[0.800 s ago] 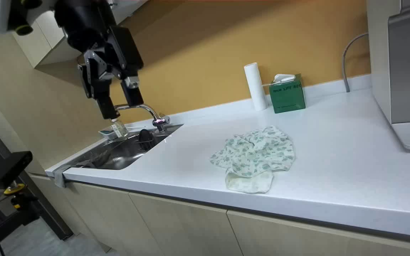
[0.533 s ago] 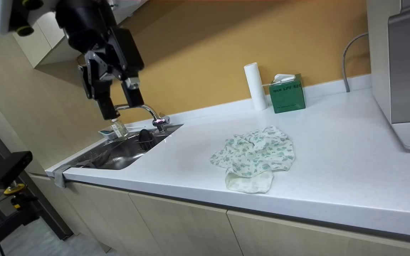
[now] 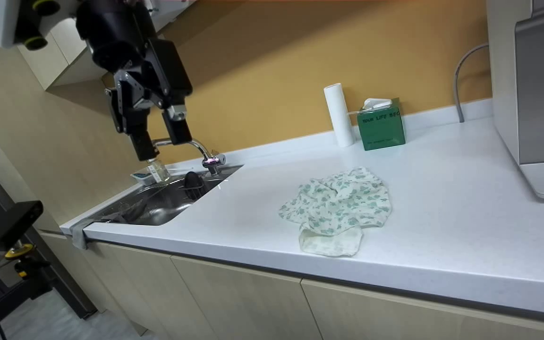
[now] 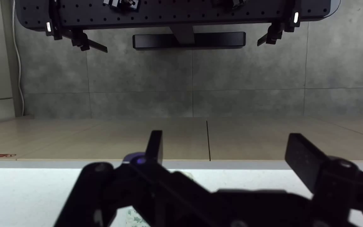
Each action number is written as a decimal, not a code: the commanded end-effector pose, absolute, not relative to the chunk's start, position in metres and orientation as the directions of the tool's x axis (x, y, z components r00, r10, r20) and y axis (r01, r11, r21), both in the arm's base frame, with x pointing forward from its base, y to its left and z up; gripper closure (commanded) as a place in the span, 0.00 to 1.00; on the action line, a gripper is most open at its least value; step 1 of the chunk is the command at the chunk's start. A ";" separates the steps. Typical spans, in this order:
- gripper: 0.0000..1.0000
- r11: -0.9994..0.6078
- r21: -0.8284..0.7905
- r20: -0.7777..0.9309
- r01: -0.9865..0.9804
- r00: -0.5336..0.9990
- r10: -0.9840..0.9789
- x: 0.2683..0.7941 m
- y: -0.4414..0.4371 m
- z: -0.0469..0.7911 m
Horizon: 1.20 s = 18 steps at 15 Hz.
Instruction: Wipe the counter with the cloth
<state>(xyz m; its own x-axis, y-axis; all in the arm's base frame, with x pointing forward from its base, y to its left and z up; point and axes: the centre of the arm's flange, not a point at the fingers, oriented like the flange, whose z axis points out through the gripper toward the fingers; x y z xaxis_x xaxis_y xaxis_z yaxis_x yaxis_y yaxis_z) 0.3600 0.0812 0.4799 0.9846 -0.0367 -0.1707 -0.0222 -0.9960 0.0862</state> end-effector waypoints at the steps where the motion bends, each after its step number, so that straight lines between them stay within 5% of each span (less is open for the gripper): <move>1: 0.00 -0.990 0.128 -0.118 -0.066 0.990 -0.081 0.369 0.081 0.477; 11: 0.00 -0.997 -0.001 -0.041 -0.080 0.996 -0.080 0.449 0.064 0.443; 12: 0.00 -0.995 0.034 -0.008 -0.093 0.996 -0.094 0.415 0.065 0.455; 18: 0.00 -0.993 0.009 -0.002 -0.122 0.993 -0.122 0.441 0.063 0.431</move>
